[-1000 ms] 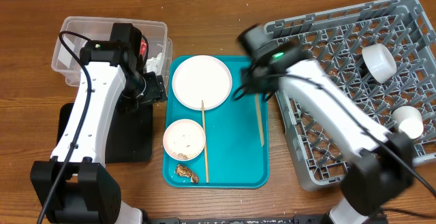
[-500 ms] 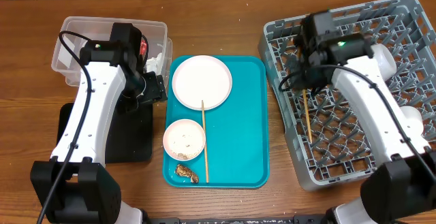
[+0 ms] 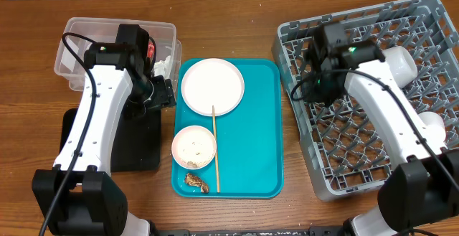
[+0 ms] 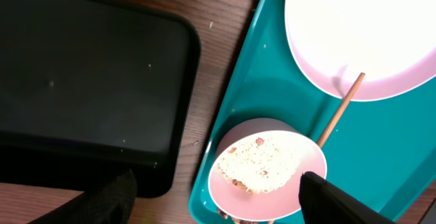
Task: Sort waste into correct bins and load items into the dishwasher
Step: 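Grasp one chopstick and place it in the dish rack, then reach the right gripper back to the remaining chopstick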
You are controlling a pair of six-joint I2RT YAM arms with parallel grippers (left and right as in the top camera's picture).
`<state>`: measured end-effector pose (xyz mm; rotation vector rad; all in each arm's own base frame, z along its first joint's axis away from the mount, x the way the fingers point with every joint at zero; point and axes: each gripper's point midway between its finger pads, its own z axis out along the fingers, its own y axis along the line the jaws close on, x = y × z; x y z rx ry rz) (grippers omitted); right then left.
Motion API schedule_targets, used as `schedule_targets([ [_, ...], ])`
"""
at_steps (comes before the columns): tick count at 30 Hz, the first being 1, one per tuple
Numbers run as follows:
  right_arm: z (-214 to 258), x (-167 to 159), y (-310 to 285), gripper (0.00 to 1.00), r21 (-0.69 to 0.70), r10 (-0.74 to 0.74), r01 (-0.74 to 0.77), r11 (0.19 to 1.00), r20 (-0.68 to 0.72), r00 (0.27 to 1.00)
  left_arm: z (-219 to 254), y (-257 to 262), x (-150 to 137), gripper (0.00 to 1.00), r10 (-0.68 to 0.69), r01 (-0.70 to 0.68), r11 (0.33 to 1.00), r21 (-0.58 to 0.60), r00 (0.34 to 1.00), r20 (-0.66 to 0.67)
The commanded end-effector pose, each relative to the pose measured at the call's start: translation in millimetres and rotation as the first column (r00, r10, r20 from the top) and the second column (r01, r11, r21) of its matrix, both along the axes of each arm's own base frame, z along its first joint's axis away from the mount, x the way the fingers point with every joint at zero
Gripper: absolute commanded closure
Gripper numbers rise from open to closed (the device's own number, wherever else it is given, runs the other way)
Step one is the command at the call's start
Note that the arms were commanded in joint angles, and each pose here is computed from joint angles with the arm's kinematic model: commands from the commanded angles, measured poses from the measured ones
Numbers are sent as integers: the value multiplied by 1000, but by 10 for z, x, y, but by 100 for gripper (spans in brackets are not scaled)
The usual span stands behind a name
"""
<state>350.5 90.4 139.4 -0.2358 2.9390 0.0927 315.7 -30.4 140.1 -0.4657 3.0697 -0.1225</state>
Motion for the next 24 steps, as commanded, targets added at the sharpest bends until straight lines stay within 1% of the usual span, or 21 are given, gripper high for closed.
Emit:
schedule_targets([
  [1, 591, 211, 469, 60, 206, 38, -65, 976, 134, 990, 110, -8, 26, 22, 9, -9, 1000, -5, 999, 37],
  [2, 698, 224, 634, 57, 266, 65, -106, 958, 157, 985, 110, -8, 26, 22, 9, -9, 1000, -5, 999, 37],
  [4, 786, 224, 883, 52, 332, 103, -161, 929, 188, 977, 110, -8, 28, 22, 9, -9, 1000, -5, 999, 38],
  [7, 736, 180, 1112, 52, 350, 106, -163, 922, 176, 979, 111, -8, 28, 22, 9, -9, 1000, -5, 999, 38],
  [9, 596, 105, 1296, 52, 356, 118, -160, 921, 138, 983, 110, -8, 26, 22, 9, -9, 1000, -5, 999, 37],
  [11, 356, -20, 1508, 51, 358, 112, -125, 925, 55, 992, 110, -8, 26, 22, 9, -9, 1000, -5, 999, 37],
  [16, -29, -233, 1827, 50, 332, 117, -87, 939, -69, 991, 110, -7, 26, 22, 9, -9, 1000, -4, 999, 37],
  [19, -248, -355, 2014, 48, 310, 137, -94, 946, -118, 984, 109, -7, 26, 22, 9, -9, 1000, -4, 999, 37],
  [24, -583, -484, 2186, 48, 258, 130, -81, 963, -179, 975, 109, -4, 27, 22, 9, -9, 1000, -3, 999, 37],
])
